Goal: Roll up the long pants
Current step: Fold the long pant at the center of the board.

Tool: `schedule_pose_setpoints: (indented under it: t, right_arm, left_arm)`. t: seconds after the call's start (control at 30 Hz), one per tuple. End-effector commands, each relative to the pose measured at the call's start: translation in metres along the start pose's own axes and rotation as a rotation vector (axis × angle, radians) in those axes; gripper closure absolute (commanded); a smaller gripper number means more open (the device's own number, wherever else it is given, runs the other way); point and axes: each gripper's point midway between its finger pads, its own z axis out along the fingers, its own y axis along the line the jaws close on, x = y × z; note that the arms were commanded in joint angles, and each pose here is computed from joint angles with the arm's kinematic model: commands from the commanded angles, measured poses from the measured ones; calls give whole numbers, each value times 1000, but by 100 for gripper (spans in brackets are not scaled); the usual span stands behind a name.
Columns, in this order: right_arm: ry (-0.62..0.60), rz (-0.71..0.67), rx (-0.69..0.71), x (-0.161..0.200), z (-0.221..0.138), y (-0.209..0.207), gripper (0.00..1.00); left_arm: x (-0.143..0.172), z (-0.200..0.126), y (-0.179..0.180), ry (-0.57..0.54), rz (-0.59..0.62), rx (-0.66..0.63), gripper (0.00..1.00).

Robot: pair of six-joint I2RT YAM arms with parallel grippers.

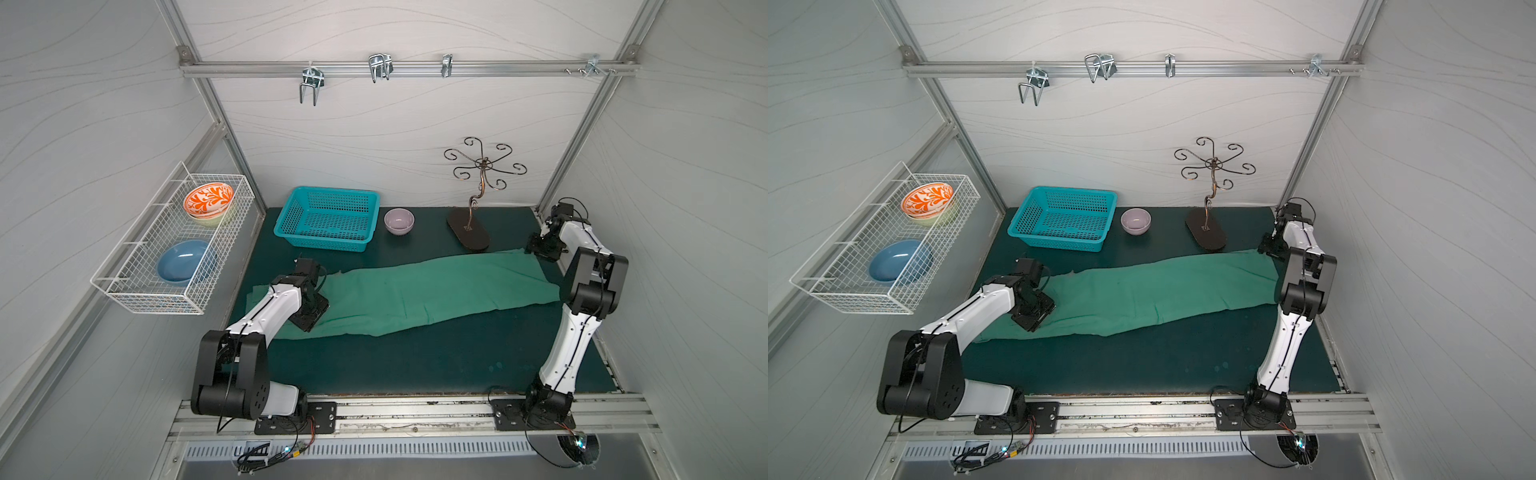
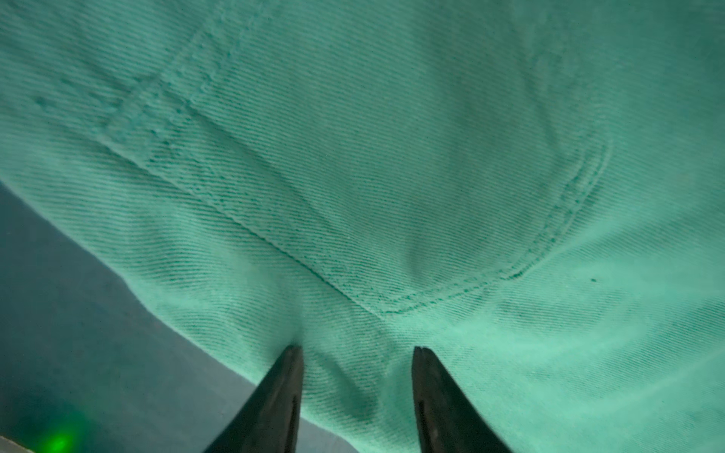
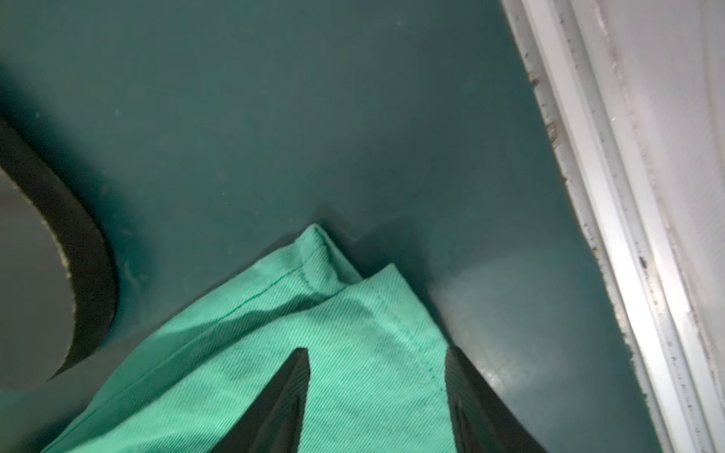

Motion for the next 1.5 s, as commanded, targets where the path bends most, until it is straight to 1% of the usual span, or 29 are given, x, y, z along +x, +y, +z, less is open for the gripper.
schedule_pose_setpoints:
  t: [0.0,0.1,0.2,0.27,0.37,0.47,0.6,0.73,0.8,0.9,0.93,0.97,1.0,1.03,1.07,1.13,1.2,1.23,1.27,1.37,1.43,1.47]
  right_arm:
    - [37,-24,29,5,10,-6,41]
    - [50,-28,18,5,19,-6,43]
    - [57,-26,-2,6,25,-4,51]
    - [57,-25,-10,5,27,-2,63]
    - [38,-27,-19,-1,22,0,88]
    - [-8,-32,-38,-14,9,5,100]
    - [-84,-44,-34,-34,-14,10,100]
    - [-138,-50,-12,-49,-25,12,100]
    - [-152,-47,-3,-53,-24,10,100]
    - [-133,-32,16,-50,-10,5,100]
    - [-118,-25,18,-47,-4,4,99]
    - [-100,-18,12,-43,2,4,89]
    - [-85,-10,-4,-41,3,7,78]
    - [-71,-2,-26,-38,3,11,58]
    - [-69,7,-45,-37,-1,14,45]
    - [-86,14,-64,-38,-17,20,36]
    - [-107,26,-73,-35,-36,25,30]
    - [-116,34,-89,-31,-46,29,24]
    - [-119,49,-116,-24,-55,34,23]
    - [-96,125,-222,12,-69,57,26]
    - [-54,126,-256,42,-66,75,29]
    - [-17,104,-268,60,-60,85,31]
  left_arm:
    - [-5,2,5,-18,-17,-32,51]
    - [-5,2,7,-19,-16,-47,51]
    - [-6,1,10,-18,-14,-62,52]
    - [-6,1,11,-19,-14,-68,52]
    - [-6,1,13,-16,-13,-78,52]
    - [-7,1,16,-22,-4,-94,52]
    - [-7,2,23,-27,5,-122,52]
    - [-5,4,28,-23,7,-141,53]
    - [-5,5,30,-22,9,-150,53]
    - [-5,6,32,-23,12,-161,53]
    - [-4,7,32,-22,13,-165,53]
    - [-5,6,32,-22,13,-164,53]
    - [-6,6,30,-23,16,-161,53]
    - [-7,5,28,-27,22,-154,53]
    - [-9,3,25,-32,29,-147,53]
    - [-13,-3,17,-39,42,-124,52]
    - [-17,-10,7,-51,62,-97,52]
    - [-19,-15,3,-62,75,-87,52]
    - [-20,-20,-2,-73,87,-74,52]
    - [-24,-28,-9,-99,96,-45,52]
    - [-26,-26,-10,-111,92,-35,52]
    - [-28,-24,-10,-119,88,-35,52]
